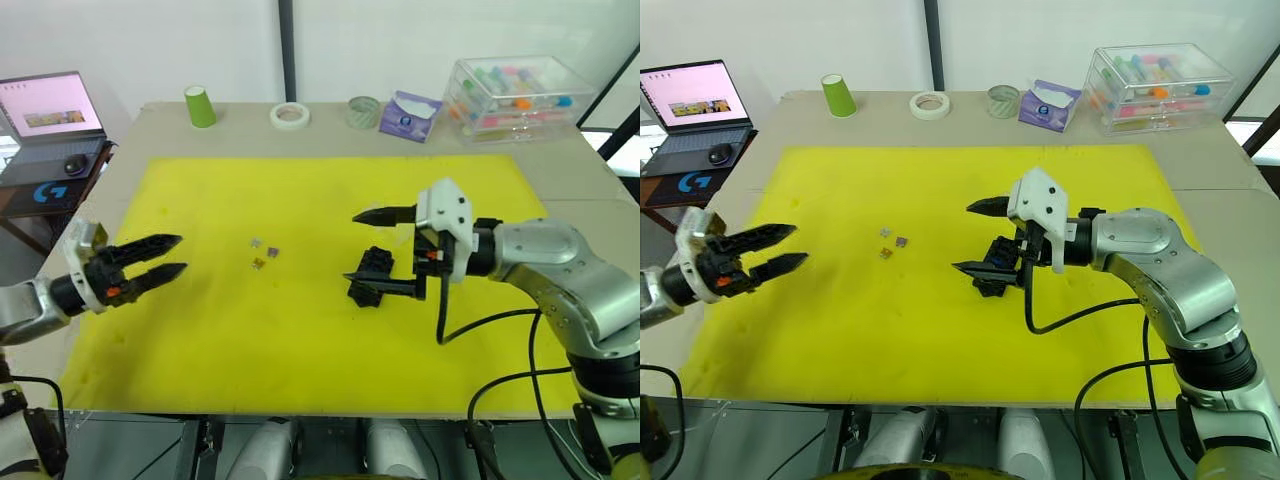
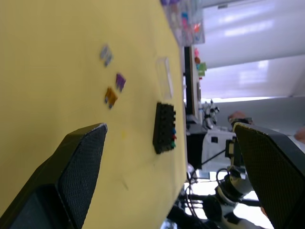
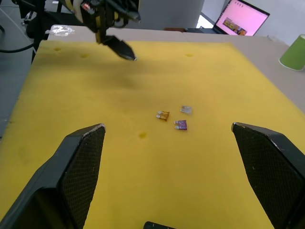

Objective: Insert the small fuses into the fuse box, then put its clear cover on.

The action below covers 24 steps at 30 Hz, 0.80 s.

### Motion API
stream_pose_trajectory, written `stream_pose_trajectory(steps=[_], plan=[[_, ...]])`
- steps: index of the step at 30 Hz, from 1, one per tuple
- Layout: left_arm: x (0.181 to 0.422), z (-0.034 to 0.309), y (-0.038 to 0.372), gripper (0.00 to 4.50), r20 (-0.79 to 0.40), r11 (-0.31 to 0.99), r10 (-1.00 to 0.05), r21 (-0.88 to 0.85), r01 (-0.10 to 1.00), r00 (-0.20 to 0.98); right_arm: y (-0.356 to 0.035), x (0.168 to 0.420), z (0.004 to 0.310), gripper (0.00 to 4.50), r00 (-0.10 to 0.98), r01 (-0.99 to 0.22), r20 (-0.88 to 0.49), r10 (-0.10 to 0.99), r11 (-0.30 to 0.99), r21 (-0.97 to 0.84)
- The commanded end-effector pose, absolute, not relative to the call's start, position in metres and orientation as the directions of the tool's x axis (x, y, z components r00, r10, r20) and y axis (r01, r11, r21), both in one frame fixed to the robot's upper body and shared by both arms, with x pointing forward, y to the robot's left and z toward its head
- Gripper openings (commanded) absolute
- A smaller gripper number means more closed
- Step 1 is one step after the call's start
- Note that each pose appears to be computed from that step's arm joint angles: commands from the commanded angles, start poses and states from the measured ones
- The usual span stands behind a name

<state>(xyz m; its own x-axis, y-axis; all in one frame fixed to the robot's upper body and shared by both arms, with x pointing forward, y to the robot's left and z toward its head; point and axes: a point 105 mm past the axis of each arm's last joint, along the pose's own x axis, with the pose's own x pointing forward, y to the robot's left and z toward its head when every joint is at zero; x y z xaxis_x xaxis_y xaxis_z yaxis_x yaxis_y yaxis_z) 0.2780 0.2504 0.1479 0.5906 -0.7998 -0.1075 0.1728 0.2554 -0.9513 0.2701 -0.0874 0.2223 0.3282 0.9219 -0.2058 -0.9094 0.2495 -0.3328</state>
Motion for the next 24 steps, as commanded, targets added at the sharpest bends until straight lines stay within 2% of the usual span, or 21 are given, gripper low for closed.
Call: stream_pose_trajectory(steps=[1, 10, 18, 24], plan=[[0.283, 0.156, 0.240, 4.50, -0.044, 0.185, -0.821, -0.964, 0.192, 0.569, -0.087, 0.267, 0.234, 4.49, 0.344, -0.888, -0.166, 0.924, 0.263, -0.377], [0.305, 0.144, 0.203, 4.50, -0.102, 0.223, -0.852, -0.958, 0.180, 0.513, -0.088, 0.266, 0.230, 4.49, 0.366, -0.884, -0.173, 0.914, 0.284, -0.372], [0.321, 0.134, 0.194, 4.50, -0.155, 0.300, -0.823, -0.935, 0.188, 0.546, -0.091, 0.265, 0.231, 4.49, 0.382, -0.880, -0.179, 0.907, 0.297, -0.371], [0.322, 0.128, 0.189, 4.50, -0.166, 0.309, -0.831, -0.932, 0.191, 0.532, -0.092, 0.265, 0.232, 4.49, 0.390, -0.876, -0.180, 0.903, 0.304, -0.374]])
